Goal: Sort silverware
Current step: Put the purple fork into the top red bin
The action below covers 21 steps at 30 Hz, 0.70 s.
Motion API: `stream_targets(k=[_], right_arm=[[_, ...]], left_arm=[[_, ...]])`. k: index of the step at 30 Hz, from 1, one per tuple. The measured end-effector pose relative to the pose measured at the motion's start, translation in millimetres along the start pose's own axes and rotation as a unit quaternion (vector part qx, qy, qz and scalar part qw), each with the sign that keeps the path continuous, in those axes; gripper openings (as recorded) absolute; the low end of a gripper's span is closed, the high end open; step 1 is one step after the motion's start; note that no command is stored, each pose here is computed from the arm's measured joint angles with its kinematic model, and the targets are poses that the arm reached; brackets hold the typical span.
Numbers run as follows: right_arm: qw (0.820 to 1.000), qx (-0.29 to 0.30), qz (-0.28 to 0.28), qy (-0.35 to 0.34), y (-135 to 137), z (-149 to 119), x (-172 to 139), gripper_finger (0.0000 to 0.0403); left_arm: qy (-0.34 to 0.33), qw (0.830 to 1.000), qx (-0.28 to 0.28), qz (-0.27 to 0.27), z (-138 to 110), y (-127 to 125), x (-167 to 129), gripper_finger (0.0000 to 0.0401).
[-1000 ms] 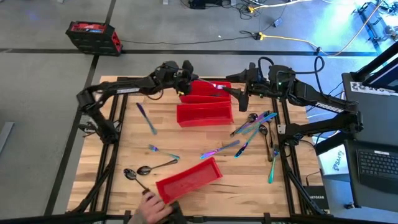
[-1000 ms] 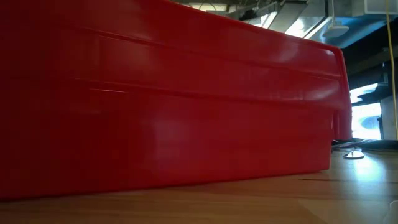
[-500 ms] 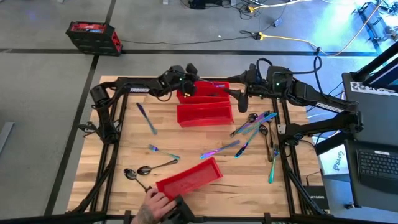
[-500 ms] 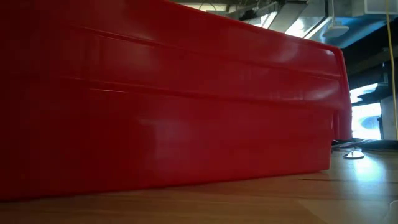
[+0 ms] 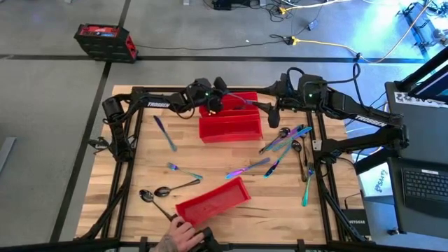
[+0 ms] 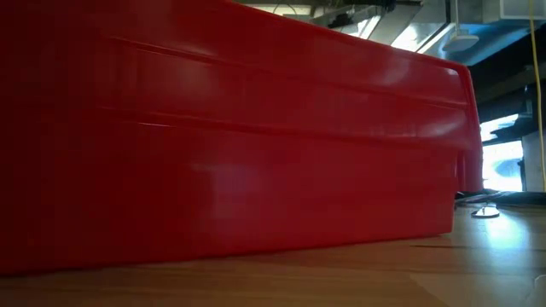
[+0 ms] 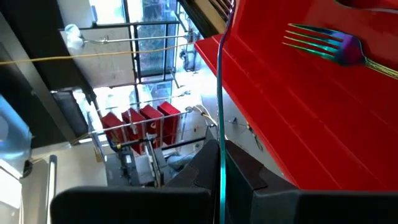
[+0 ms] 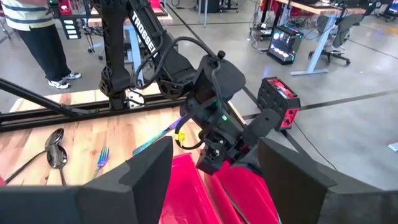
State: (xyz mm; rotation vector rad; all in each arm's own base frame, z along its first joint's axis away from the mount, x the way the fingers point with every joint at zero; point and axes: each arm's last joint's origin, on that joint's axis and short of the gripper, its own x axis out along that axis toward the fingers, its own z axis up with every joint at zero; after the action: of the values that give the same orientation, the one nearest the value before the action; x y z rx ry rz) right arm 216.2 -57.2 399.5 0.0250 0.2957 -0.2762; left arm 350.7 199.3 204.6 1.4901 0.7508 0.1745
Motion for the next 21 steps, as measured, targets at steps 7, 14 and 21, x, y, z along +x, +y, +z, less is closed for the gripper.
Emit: stream_targets(k=[7, 14, 21], right_arm=[[1.0, 0.0, 0.0, 0.001, 0.0, -0.3, 0.0, 0.022], [1.0, 0.0, 0.0, 0.012, 0.0, -2.2, 0.0, 0.022], [1.0, 0.0, 0.0, 0.012, 0.0, -2.4, 0.0, 0.022]], left_arm=[[-0.005, 1.0, 0.002, 0.002, 0.7, 1.4, -1.2, 0.0035], [-0.006, 1.0, 0.011, 0.003, 0.8, 1.8, -1.3, 0.0085], [-0.013, 0.999, 0.03, -0.032, 1.0, 0.1, -0.9, 0.0101]])
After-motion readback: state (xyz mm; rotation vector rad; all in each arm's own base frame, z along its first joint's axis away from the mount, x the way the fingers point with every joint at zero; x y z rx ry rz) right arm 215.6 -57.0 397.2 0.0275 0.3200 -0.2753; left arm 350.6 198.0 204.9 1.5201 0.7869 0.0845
